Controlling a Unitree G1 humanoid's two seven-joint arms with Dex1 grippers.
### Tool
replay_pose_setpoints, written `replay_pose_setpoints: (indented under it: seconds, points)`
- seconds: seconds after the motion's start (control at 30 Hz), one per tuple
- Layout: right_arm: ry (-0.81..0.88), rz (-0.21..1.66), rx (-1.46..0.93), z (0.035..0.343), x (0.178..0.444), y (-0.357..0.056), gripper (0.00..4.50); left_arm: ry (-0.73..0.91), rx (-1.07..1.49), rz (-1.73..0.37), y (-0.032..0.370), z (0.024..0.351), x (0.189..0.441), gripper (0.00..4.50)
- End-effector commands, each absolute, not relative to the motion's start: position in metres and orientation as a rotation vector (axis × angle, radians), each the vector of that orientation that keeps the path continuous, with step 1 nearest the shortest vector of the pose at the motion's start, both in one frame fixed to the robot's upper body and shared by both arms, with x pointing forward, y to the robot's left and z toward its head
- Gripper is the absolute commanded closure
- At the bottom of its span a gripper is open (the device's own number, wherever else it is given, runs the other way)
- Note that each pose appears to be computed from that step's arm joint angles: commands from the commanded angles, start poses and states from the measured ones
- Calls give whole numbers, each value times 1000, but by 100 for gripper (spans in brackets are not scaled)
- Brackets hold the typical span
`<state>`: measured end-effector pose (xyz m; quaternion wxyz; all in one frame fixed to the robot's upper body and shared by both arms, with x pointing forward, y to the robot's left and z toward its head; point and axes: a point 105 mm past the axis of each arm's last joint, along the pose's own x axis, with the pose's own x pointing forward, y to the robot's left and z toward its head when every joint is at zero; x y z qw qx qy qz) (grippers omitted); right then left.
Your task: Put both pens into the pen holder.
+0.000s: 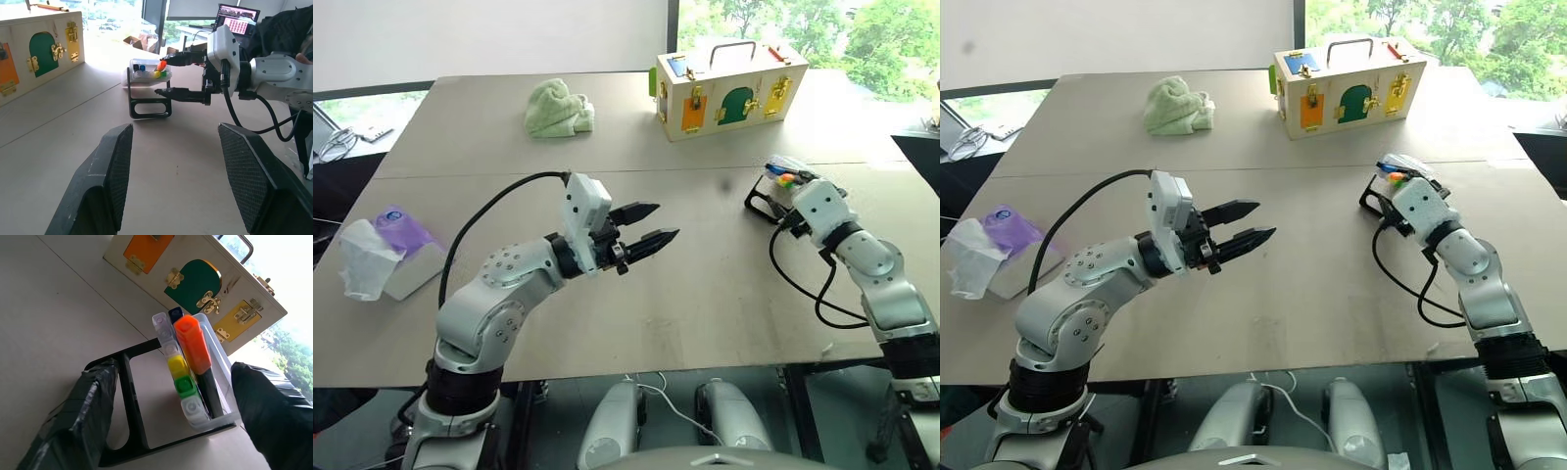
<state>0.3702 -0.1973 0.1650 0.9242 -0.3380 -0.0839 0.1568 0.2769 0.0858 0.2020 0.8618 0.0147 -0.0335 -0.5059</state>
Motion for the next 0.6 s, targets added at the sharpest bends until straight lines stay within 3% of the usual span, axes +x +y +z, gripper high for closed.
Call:
replay_pose_setpoints:
  seconds: [0.03,0.17,0.3,0.4,0.6]
  points:
    - [-273,262,-648,197,367,-204,9,-132,42,-1076,85,216,270,163]
    - [-254,442,-462,202,343,-187,9,-133,27,-1074,88,216,268,163]
    - [-117,678,-410,183,302,-172,0,-97,36,-1034,96,208,267,14]
    - [14,725,-396,160,283,-179,0,-39,36,-982,110,195,265,5]
    - [116,717,-367,136,264,-187,0,47,36,-827,145,174,259,5]
